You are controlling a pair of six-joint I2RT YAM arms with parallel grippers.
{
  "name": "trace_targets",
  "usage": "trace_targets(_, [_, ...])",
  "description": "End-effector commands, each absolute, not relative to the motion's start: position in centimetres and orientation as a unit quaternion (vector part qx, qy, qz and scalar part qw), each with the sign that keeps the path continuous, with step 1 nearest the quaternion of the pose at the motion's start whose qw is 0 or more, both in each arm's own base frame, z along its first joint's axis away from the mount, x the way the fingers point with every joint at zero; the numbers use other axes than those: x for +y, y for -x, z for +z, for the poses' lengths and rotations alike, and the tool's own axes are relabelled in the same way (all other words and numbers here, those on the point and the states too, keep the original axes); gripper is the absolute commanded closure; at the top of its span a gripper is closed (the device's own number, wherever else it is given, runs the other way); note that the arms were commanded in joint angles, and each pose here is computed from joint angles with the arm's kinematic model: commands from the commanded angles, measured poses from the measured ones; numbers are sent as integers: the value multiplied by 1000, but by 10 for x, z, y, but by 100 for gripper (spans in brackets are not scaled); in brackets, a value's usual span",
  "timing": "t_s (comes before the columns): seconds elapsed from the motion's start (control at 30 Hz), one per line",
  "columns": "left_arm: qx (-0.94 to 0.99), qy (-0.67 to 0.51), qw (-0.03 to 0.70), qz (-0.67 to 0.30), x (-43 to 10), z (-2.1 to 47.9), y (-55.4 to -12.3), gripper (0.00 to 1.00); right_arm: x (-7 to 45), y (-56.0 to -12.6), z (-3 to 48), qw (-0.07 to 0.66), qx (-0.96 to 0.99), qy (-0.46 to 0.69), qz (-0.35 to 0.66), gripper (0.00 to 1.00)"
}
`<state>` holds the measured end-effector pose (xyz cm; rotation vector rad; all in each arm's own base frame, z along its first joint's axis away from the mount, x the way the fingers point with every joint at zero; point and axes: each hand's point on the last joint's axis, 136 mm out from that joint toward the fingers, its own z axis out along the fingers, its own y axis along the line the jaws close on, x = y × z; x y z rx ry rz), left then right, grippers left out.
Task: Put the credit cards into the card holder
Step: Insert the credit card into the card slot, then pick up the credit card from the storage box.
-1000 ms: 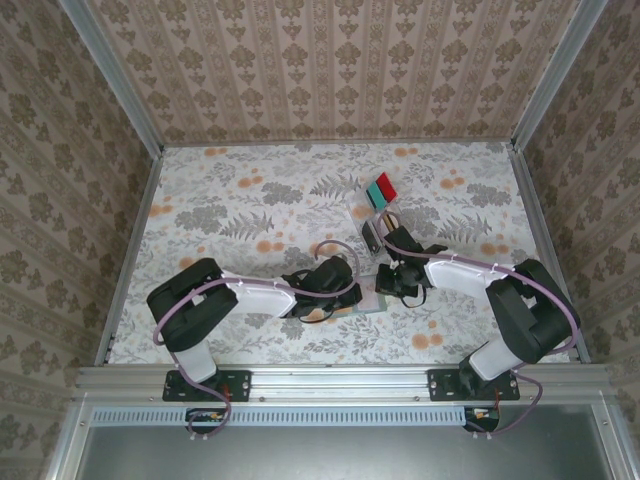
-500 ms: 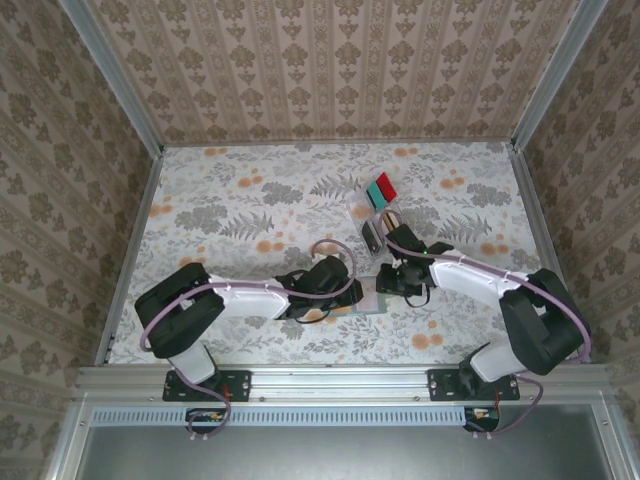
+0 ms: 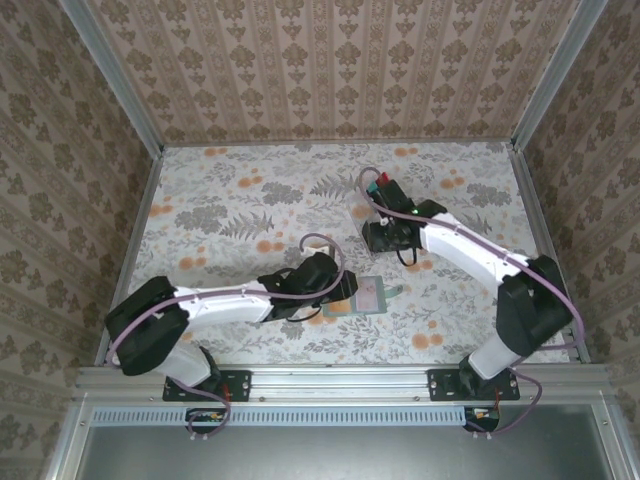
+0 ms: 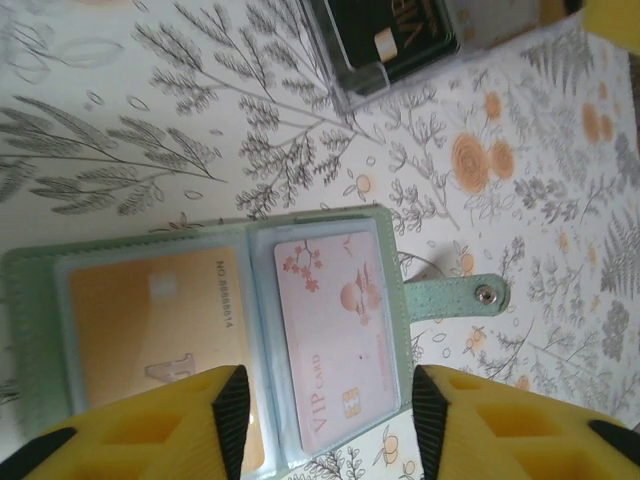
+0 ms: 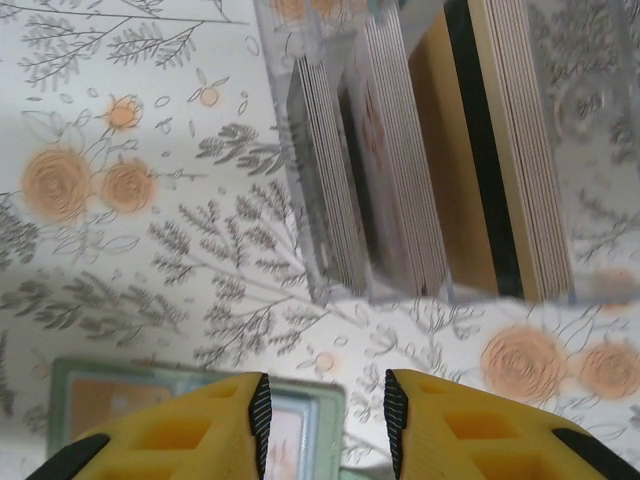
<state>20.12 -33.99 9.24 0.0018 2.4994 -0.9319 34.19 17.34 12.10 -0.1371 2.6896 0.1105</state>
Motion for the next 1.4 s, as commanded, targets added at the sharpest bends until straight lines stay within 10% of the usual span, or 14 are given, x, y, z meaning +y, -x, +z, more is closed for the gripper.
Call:
trace_targets(0.0, [913, 9, 269, -306, -314, 99, -209, 48, 166, -346, 116, 205, 973, 98, -35, 64])
trace_targets(0.93, [900, 60, 310, -300, -252, 117, -209, 37, 175, -393, 77, 211, 915, 198, -281, 63])
trace_targets(1.37, [903, 61, 302, -300, -254, 114, -208, 37, 170, -392, 85, 225, 905, 204, -296, 80])
